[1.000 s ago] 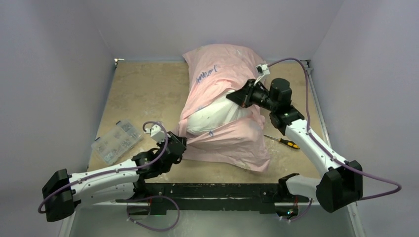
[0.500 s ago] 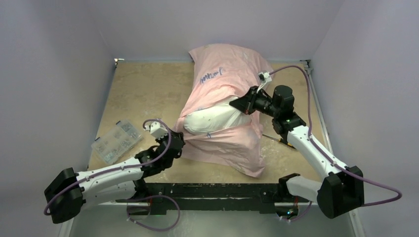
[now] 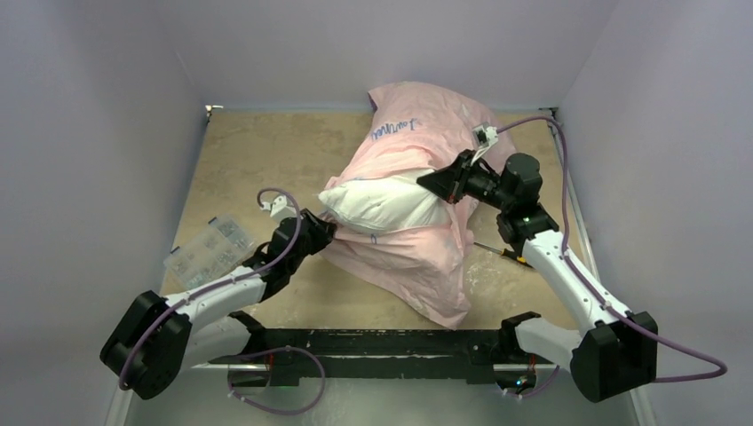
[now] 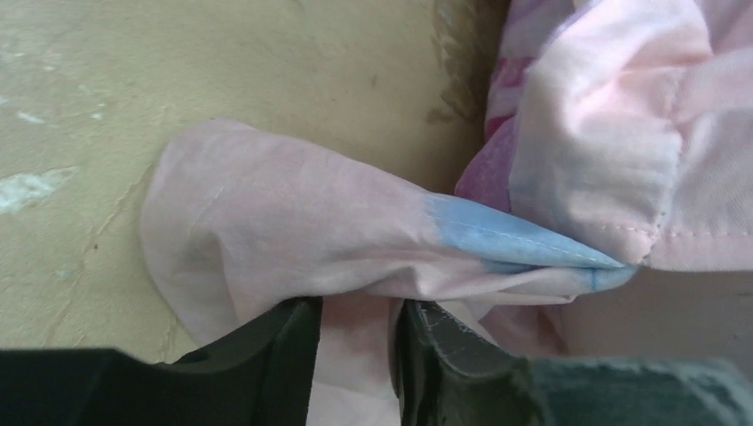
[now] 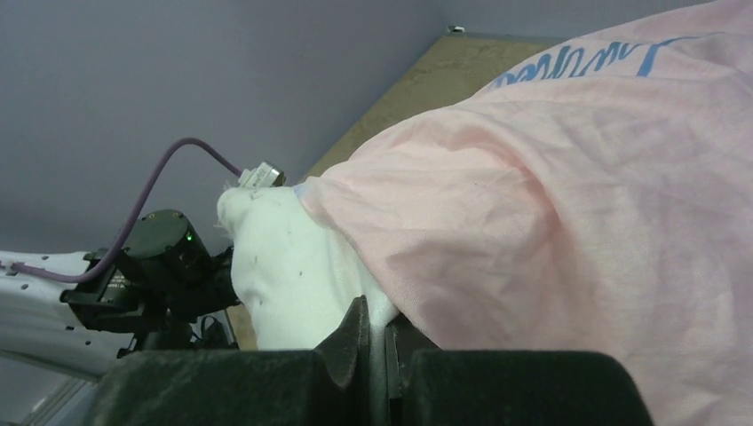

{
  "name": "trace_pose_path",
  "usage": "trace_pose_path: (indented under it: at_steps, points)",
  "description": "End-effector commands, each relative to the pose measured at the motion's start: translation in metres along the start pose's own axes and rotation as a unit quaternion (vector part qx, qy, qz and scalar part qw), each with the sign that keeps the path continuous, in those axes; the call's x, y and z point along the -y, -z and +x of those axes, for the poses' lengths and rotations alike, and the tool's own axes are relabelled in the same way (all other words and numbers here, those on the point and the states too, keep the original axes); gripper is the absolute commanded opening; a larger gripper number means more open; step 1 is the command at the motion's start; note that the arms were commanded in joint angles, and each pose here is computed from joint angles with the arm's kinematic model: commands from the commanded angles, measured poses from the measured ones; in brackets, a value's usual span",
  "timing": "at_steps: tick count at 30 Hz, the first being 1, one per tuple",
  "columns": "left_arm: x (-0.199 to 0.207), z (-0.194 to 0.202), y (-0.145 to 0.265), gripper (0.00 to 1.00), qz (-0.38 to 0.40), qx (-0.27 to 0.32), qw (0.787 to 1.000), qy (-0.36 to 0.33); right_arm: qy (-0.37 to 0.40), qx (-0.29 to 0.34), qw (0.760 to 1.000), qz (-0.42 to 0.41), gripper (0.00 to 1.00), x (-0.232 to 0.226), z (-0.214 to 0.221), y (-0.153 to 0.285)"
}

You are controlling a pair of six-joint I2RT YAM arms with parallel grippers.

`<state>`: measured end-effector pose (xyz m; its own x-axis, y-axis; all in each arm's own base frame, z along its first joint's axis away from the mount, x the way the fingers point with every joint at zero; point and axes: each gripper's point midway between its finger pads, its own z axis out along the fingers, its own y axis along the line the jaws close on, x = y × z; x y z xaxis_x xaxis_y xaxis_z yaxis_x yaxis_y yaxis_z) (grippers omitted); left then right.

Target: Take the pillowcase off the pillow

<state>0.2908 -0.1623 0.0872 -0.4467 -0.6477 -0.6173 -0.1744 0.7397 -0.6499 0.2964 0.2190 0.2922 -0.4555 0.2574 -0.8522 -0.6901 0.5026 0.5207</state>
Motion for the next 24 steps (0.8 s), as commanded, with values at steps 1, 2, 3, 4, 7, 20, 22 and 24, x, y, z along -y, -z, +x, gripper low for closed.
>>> trace_pose_path:
  at_steps: [1, 2, 3, 4, 7, 20, 22, 24]
  points:
    - [0.032, -0.005, 0.013, 0.4, 0.085, -0.02, 0.995, -0.048, 0.109, 0.098, 0.987, -0.064, 0.0, -0.043, -0.067, 0.008]
    - [0.035, -0.003, 0.019, 0.44, 0.099, -0.027, 0.993, -0.052, 0.107, 0.097, 0.987, -0.062, 0.0, -0.04, -0.066, 0.006]
    - [0.038, -0.003, 0.024, 0.48, 0.108, -0.031, 0.992, -0.057, 0.105, 0.096, 0.988, -0.059, 0.0, -0.036, -0.064, 0.003]
    - [0.039, -0.002, 0.029, 0.51, 0.114, -0.036, 0.991, -0.062, 0.102, 0.095, 0.989, -0.057, 0.0, -0.032, -0.063, 0.0]
    - [0.039, 0.0, 0.047, 0.6, 0.132, -0.051, 0.987, -0.076, 0.092, 0.09, 0.99, -0.061, 0.0, -0.023, -0.058, -0.009]
    - [0.135, -0.026, 0.135, 0.71, 0.313, -0.059, 0.928, -0.193, 0.048, 0.073, 0.996, -0.031, 0.0, -0.004, -0.041, -0.071]
    - [0.155, -0.02, 0.137, 0.71, 0.337, -0.072, 0.918, -0.198, 0.046, 0.073, 0.996, -0.027, 0.0, -0.009, -0.041, -0.079]
    - [0.177, -0.015, 0.137, 0.71, 0.36, -0.066, 0.907, -0.209, 0.044, 0.071, 0.996, -0.029, 0.0, -0.013, -0.039, -0.084]
